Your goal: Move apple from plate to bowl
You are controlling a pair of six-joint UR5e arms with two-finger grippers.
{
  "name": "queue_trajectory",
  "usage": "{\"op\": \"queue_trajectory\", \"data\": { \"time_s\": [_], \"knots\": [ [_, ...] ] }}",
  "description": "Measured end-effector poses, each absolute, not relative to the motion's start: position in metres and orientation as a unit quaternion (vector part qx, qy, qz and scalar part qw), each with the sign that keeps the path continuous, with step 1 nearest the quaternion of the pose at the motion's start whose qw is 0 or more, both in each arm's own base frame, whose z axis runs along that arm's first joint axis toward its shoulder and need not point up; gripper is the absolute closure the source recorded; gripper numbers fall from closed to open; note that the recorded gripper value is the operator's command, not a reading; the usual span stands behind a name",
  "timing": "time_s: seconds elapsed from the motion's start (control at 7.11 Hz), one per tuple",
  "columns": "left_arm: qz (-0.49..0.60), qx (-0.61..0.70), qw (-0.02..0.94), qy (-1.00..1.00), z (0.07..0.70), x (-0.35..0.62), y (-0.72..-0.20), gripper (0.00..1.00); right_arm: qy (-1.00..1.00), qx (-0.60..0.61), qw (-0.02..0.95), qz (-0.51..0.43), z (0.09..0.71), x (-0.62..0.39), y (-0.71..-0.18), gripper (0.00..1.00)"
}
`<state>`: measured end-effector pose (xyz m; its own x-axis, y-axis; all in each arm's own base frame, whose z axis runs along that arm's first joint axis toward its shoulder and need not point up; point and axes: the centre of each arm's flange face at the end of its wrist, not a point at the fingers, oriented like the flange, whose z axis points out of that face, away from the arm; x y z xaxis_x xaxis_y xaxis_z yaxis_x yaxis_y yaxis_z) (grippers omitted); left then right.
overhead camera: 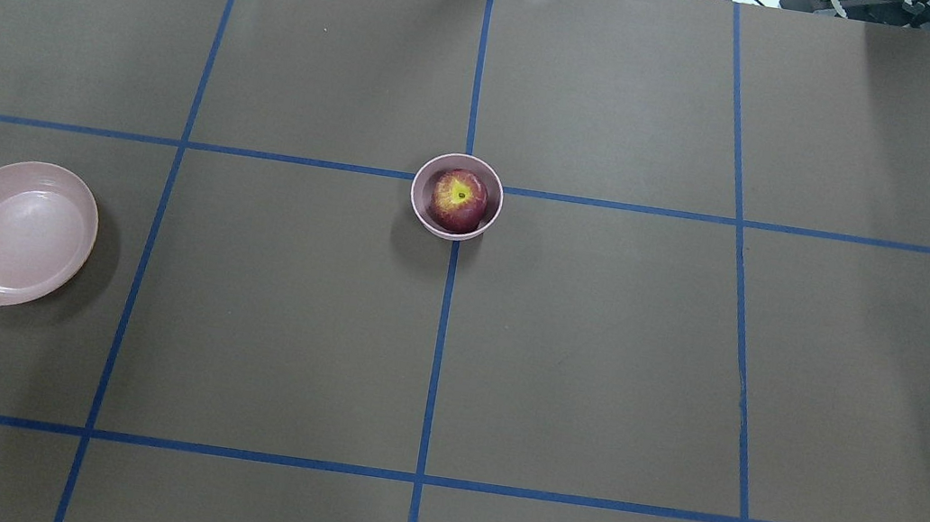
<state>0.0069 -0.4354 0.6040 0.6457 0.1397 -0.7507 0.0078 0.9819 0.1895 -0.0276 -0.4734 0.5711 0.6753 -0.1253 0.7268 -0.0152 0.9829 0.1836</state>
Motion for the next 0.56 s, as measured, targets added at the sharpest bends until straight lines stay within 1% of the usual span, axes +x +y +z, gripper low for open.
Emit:
{"op": "queue_trajectory", "data": {
  "time_s": [0.28, 0.56],
  "knots": [
    [0.048, 0.065, 0.913, 0.399, 0.588, 0.004, -0.439, 0.02, -0.400, 0.076, 0.913, -0.036, 0.561, -0.009, -0.489, 0.00],
    [0.101, 0.057, 0.932, 0.343, 0.597, -0.017, -0.441, 0.02, -0.384, 0.077, 0.919, -0.038, 0.559, 0.010, -0.499, 0.00]
  ]
}}
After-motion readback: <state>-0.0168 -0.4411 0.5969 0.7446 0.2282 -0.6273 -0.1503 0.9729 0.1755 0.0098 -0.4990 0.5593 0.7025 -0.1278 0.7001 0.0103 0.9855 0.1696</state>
